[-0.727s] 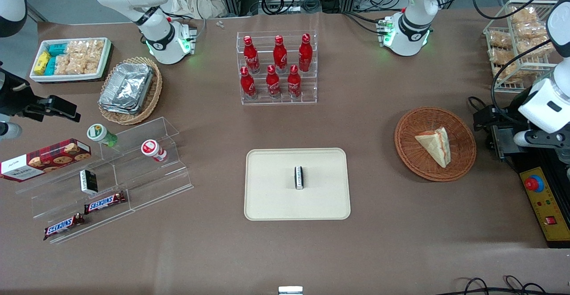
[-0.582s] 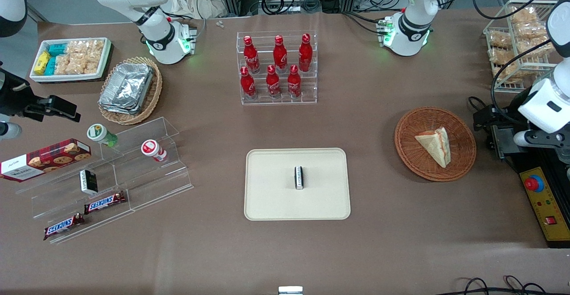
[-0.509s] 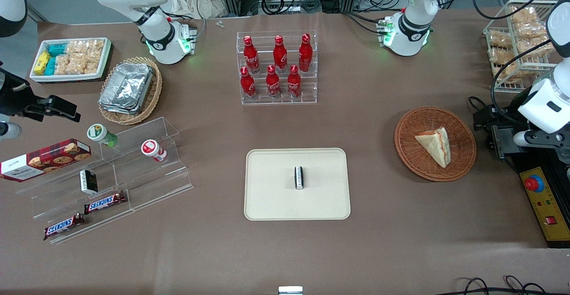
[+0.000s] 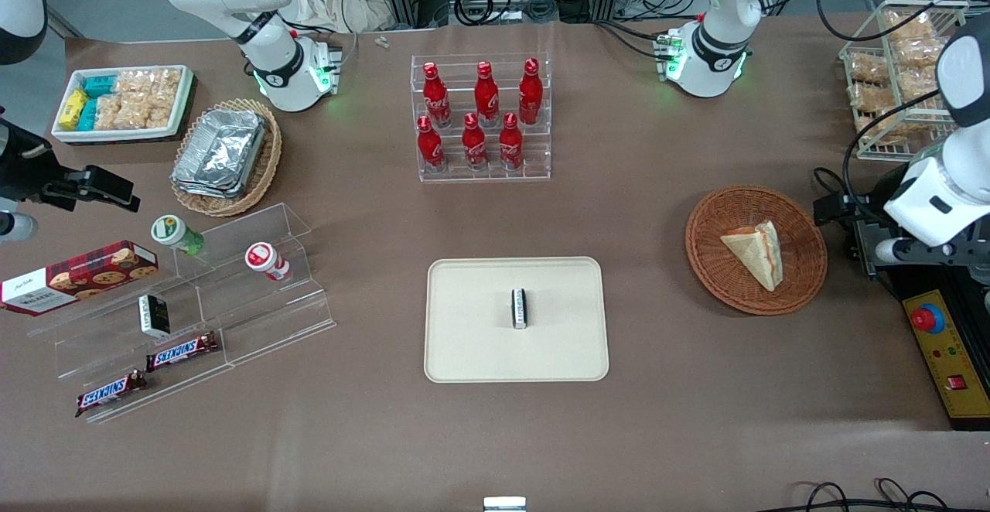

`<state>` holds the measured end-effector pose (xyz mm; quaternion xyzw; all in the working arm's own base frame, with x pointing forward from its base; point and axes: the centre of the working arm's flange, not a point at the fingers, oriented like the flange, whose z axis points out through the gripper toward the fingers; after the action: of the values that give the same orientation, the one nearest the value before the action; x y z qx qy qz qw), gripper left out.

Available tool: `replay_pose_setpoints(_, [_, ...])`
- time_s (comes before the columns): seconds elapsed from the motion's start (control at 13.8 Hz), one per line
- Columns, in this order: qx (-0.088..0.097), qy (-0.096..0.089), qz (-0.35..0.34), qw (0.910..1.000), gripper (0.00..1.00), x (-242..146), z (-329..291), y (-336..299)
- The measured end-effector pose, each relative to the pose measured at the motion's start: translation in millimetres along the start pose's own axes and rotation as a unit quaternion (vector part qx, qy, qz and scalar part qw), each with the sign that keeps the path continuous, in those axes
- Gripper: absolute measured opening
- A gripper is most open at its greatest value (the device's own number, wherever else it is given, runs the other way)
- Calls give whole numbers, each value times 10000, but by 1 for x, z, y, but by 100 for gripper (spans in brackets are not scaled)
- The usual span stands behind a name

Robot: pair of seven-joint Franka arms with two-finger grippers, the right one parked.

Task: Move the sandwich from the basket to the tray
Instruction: 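Move the left gripper over the wrapped sandwich in the wicker basket, then lower the left gripper onto the sandwich and close on it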

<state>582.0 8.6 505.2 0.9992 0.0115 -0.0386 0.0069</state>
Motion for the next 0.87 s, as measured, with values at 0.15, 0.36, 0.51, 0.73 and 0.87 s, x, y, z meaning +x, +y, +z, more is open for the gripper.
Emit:
replay_pose_setpoints(0.15, [12, 298, -643, 9975, 99, -13, 38, -9])
replay_pose_setpoints(0.36, [34, 465, -1482, 9879, 98, -41, 94, -7])
replay_pose_setpoints(0.51, [17, 470, -2041, 9778, 97, -45, 115, -7])
replay_pose_setpoints(0.73, [-2, 380, -2654, 9634, 96, -40, 138, -7])
replay_pose_setpoints(0.87, [30, 282, -2970, 9544, 96, -36, 157, -3])
